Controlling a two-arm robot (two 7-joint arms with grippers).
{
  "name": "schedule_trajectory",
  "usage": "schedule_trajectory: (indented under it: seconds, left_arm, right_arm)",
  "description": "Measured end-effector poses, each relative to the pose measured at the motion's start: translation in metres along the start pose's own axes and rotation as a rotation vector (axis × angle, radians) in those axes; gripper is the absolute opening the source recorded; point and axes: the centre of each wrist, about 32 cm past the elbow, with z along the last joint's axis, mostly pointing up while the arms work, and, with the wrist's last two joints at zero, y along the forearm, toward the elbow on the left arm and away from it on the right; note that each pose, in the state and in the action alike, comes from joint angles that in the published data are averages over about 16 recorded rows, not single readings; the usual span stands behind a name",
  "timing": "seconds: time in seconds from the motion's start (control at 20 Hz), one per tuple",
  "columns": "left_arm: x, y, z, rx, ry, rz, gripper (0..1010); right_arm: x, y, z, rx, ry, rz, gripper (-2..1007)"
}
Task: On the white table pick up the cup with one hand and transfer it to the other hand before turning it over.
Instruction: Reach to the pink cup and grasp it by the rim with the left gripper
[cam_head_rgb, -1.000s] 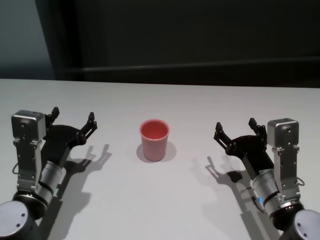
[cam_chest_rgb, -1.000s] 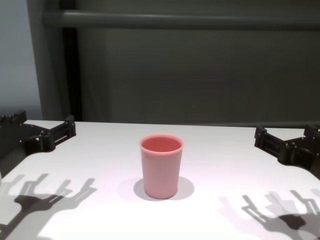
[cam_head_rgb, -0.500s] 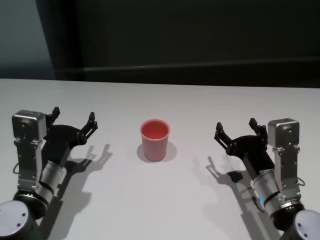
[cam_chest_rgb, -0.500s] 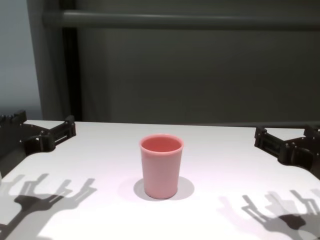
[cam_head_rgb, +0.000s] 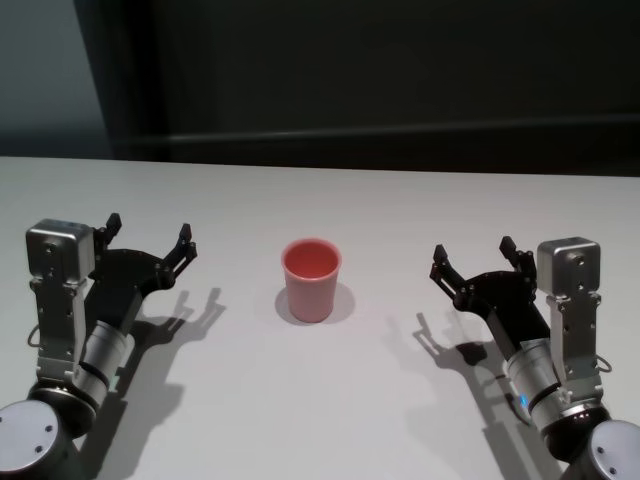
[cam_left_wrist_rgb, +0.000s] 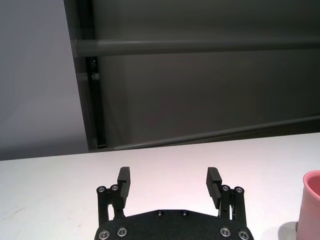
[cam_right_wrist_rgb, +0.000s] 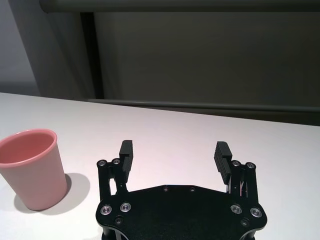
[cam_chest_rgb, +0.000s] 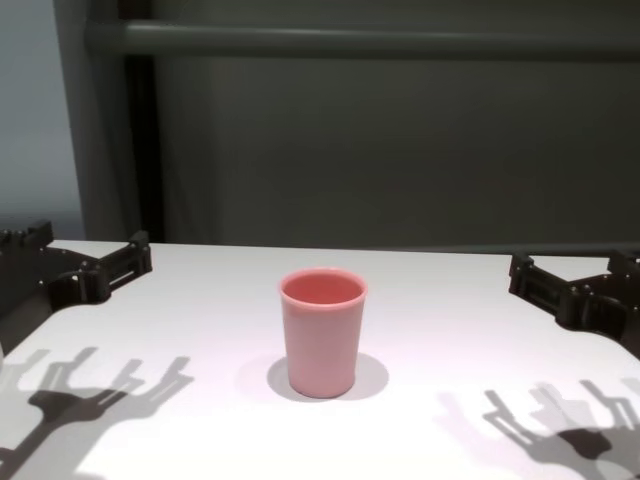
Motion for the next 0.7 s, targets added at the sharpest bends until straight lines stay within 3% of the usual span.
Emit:
schedule_trajectory:
  seconds: [0.7]
  left_arm:
    - [0.0001, 0.0, 0.0, 0.0, 0.0, 0.0, 1003]
  right_arm:
    - [0.0, 0.0, 0.0, 0.0, 0.0, 0.0, 1001]
